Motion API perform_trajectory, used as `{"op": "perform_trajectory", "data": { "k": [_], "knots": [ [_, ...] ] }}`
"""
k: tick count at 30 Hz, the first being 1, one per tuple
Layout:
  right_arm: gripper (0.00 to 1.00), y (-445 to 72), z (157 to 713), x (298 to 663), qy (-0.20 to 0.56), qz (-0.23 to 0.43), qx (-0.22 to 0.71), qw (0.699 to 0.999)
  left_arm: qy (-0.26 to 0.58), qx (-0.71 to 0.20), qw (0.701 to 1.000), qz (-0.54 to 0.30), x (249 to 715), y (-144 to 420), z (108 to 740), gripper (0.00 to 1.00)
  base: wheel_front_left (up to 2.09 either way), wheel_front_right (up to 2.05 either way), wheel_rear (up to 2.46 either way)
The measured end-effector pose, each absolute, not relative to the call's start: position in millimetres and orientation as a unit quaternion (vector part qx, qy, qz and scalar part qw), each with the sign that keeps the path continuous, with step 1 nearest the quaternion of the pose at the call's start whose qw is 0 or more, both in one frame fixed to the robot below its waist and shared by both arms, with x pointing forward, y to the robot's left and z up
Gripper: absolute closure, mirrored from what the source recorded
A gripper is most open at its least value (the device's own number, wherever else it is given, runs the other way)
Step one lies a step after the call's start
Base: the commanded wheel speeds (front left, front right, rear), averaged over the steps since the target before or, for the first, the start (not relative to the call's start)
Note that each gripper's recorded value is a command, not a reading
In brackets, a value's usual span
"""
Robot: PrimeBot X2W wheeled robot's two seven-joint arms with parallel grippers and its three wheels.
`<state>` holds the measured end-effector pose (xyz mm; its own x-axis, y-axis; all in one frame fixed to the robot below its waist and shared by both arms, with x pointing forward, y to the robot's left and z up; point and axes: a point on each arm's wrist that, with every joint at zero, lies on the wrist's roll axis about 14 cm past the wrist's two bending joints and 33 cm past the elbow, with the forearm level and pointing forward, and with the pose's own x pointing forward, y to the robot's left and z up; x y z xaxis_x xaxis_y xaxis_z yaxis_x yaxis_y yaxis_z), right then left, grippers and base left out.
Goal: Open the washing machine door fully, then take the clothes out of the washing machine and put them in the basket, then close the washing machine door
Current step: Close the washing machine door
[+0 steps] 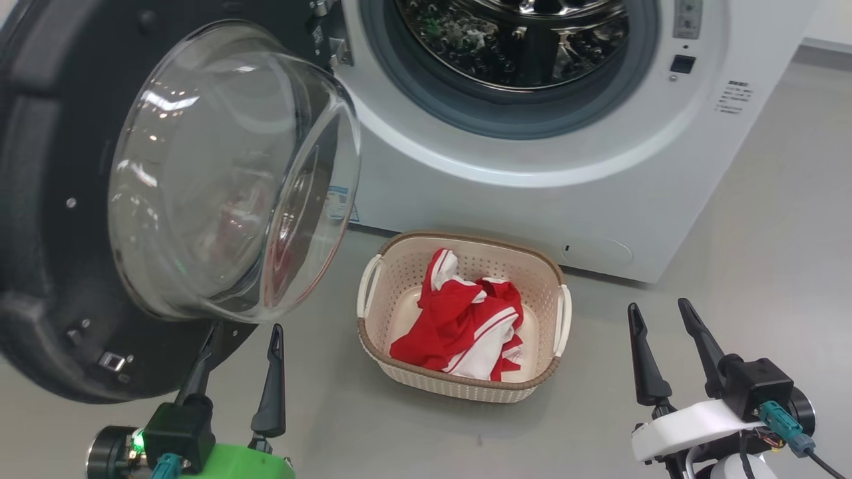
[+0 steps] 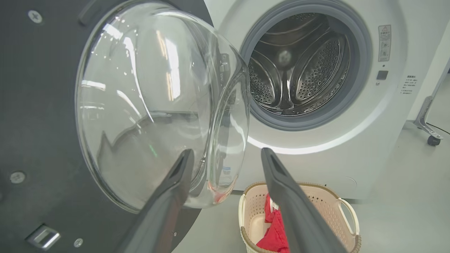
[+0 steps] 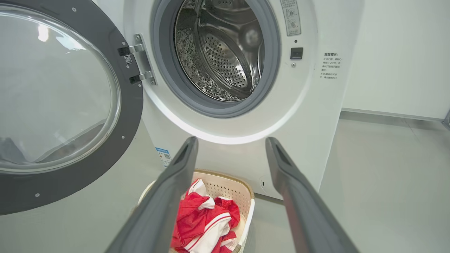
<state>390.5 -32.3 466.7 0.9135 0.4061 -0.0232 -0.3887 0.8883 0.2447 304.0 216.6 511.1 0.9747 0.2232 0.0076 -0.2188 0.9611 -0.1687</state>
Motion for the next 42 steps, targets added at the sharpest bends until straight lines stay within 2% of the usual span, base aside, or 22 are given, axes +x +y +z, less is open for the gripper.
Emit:
{"op": "perform_trajectory", "data": {
  "k": [15,25,26,27,28,29,38,42],
  "knots": [
    [0.00,24,463,393,0.046,0.288,0.118,0.949,-0.020,-0.084,0.977,0.197,272,258,510,0.00,0.00,0.00,0.00],
    [0.00,30,458,392,0.054,0.298,0.118,0.946,-0.017,-0.084,0.974,0.210,268,263,506,0.00,0.00,0.00,0.00],
    [0.00,30,457,392,0.054,0.298,0.117,0.946,-0.016,-0.085,0.974,0.210,268,263,506,0.27,0.00,0.00,0.00],
    [0.00,30,458,391,0.054,0.298,0.116,0.946,-0.016,-0.088,0.973,0.211,267,263,505,0.79,0.00,0.00,0.00],
    [0.00,30,459,391,0.053,0.298,0.116,0.946,-0.016,-0.089,0.973,0.211,267,263,504,0.95,0.00,0.00,0.00],
    [0.00,30,459,391,0.052,0.298,0.115,0.946,-0.015,-0.089,0.973,0.211,266,263,504,1.00,0.00,0.00,0.00],
    [0.00,31,463,390,0.048,0.301,0.114,0.946,-0.031,-0.098,0.972,0.212,265,263,511,1.00,0.00,0.00,0.00],
    [0.00,31,463,389,0.048,0.301,0.113,0.946,-0.078,-0.156,0.965,0.197,270,261,531,1.00,0.00,0.00,0.00]
  ]
}}
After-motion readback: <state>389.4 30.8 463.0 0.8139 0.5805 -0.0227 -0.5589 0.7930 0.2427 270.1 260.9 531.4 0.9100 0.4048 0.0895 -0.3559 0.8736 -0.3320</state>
